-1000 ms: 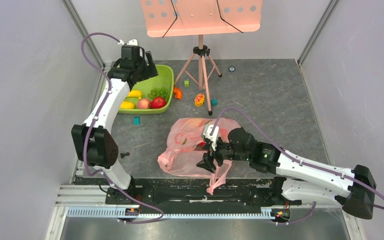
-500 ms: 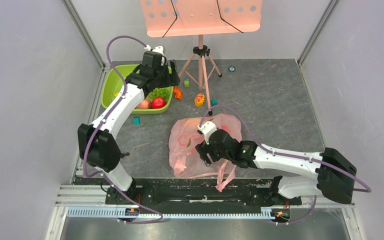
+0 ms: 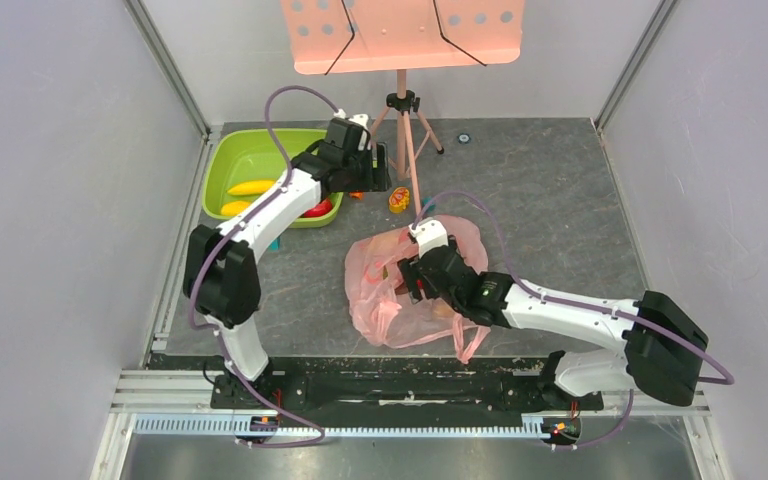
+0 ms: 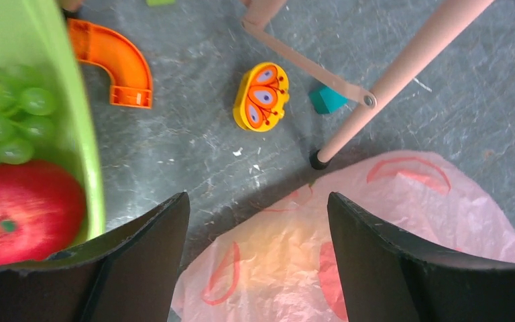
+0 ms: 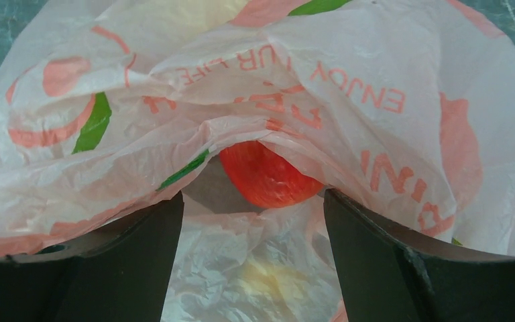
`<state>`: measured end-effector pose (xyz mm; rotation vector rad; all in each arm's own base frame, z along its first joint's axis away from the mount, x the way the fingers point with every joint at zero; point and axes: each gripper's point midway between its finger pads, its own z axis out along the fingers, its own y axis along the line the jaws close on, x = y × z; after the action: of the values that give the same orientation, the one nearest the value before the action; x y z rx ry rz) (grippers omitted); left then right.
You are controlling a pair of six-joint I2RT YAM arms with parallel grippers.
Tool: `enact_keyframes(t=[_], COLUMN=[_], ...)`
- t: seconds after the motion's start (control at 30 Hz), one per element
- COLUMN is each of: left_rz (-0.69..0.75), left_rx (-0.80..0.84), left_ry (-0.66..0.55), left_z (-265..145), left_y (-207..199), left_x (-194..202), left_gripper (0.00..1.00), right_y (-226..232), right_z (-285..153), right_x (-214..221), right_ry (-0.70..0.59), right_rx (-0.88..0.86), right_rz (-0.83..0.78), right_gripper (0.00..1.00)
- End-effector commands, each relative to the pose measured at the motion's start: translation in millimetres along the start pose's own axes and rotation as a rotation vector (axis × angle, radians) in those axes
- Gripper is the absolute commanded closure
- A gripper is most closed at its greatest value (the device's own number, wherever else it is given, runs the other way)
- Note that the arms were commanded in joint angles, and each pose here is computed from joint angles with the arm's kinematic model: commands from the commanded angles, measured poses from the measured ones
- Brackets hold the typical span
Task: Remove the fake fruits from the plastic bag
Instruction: Adjust the plastic bag at the center of the board.
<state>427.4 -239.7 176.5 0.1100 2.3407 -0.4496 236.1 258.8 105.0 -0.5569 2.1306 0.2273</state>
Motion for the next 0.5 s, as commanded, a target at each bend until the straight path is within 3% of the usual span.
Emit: enact_keyframes(t=[0.0,0.47], left_rz=[-0.023,0.041], left_rx=[0.060,0.099], left_ry=[0.033,0.131], left_z=[13,53], left_y=[-25,-49], left_x=[15,63], left_gripper=[0.19,0.20], right_y=[-10,-16], right_z=[7,33], right_x=[-22,-19], right_ry=[-0.086,-0.090], right_rx=[0.030,-0.053], right_rz=[0.042,-0.051], right_gripper=[0.20,0.15])
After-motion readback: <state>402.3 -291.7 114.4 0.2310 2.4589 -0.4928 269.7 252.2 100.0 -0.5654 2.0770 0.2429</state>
